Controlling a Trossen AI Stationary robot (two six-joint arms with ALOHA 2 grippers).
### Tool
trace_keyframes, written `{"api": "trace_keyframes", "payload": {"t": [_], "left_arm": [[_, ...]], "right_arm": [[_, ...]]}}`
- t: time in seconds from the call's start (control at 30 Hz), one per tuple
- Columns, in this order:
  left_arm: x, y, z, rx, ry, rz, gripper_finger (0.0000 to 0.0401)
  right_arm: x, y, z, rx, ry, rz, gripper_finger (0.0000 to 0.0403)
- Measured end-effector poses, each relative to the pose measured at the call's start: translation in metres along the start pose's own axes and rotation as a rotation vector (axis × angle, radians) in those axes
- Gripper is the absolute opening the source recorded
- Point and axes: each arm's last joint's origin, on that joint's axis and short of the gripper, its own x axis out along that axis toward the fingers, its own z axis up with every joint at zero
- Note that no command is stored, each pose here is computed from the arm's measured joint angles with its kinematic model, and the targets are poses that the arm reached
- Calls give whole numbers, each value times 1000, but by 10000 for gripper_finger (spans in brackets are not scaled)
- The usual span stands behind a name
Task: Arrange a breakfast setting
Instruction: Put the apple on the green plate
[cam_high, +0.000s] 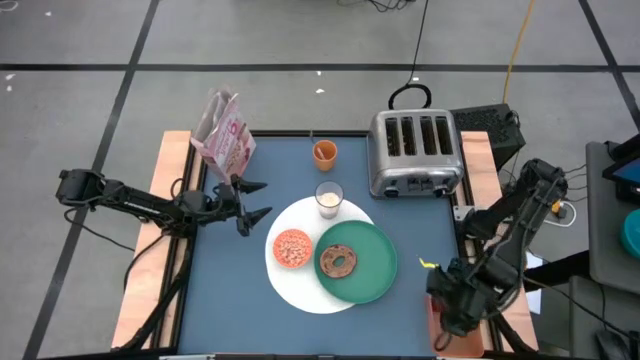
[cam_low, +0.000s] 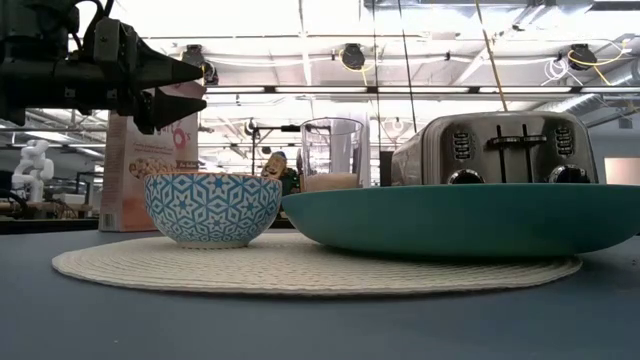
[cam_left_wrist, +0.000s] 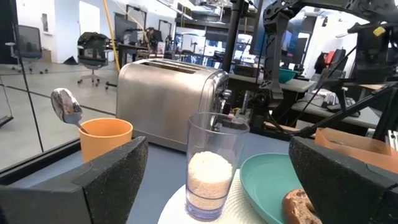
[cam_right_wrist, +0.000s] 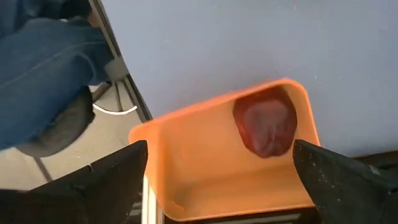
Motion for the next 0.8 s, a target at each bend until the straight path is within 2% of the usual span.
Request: {"api": "trace_keyframes", "payload": {"t": [0.3,0.6,0.8], "left_arm": [[0,0,0,-16,0,0,390],[0,0,0,-17,1,0,390],[0,0,0,-18,1,0,390]], "right_arm": [[2,2,-30,32,-49,-44,393],[5,4,-44,-33,-65,-56,393],[23,12,-49,-153,-47,-121,393]]}}
